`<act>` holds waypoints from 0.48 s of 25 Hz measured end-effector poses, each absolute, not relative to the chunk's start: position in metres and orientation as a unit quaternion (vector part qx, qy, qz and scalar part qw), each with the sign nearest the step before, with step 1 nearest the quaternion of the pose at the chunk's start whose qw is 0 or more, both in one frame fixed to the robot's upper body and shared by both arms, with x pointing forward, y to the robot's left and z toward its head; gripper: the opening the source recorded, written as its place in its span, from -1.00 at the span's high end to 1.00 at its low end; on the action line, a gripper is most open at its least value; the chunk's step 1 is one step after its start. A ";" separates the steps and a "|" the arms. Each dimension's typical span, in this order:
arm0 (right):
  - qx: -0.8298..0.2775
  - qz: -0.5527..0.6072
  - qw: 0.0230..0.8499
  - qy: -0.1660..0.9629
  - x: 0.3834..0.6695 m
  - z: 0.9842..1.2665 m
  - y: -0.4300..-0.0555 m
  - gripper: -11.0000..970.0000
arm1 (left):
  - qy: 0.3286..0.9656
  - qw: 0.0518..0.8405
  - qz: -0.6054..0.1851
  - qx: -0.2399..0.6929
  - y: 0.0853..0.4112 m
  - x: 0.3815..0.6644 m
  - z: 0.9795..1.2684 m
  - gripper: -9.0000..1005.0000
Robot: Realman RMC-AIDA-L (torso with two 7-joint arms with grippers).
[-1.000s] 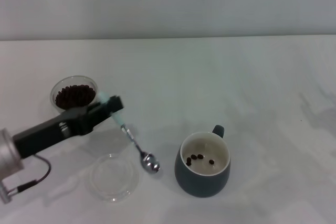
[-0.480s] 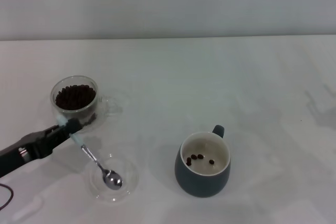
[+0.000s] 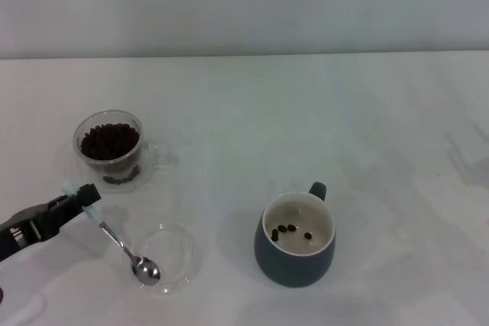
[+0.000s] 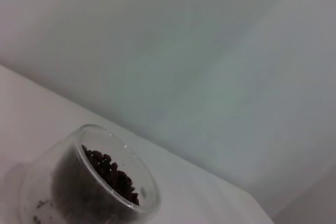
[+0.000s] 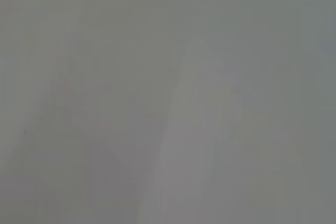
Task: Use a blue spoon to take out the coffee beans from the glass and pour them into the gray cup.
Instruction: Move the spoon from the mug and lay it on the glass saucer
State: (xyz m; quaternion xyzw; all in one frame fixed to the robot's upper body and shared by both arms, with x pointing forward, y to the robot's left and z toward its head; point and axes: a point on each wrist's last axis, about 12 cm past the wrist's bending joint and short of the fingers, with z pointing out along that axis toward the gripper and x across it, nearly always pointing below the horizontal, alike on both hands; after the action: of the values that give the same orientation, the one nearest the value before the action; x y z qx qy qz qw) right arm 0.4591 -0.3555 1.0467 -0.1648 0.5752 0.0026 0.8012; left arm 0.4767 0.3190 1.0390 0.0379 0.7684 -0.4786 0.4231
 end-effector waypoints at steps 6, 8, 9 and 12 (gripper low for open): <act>-0.166 0.006 0.802 0.574 0.458 1.047 -0.355 -0.11 | 0.770 0.421 -0.479 0.031 0.319 0.477 1.036 0.72; -0.166 0.007 0.802 0.574 0.458 1.047 -0.354 -0.11 | 0.771 0.421 -0.477 0.029 0.318 0.477 1.036 0.72; -0.166 0.007 0.802 0.574 0.458 1.047 -0.354 -0.11 | 0.771 0.421 -0.476 0.028 0.318 0.477 1.035 0.72; -0.166 0.008 0.802 0.574 0.458 1.046 -0.354 -0.11 | 0.773 0.418 -0.476 0.021 0.316 0.477 1.033 0.72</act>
State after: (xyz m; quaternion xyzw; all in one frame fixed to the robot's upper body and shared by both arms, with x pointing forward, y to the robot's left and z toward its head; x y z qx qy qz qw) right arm 0.4582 -0.3538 1.0464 -0.1660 0.5743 0.0076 0.8016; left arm 0.4774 0.3163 1.0327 0.0215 0.7733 -0.4760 0.4183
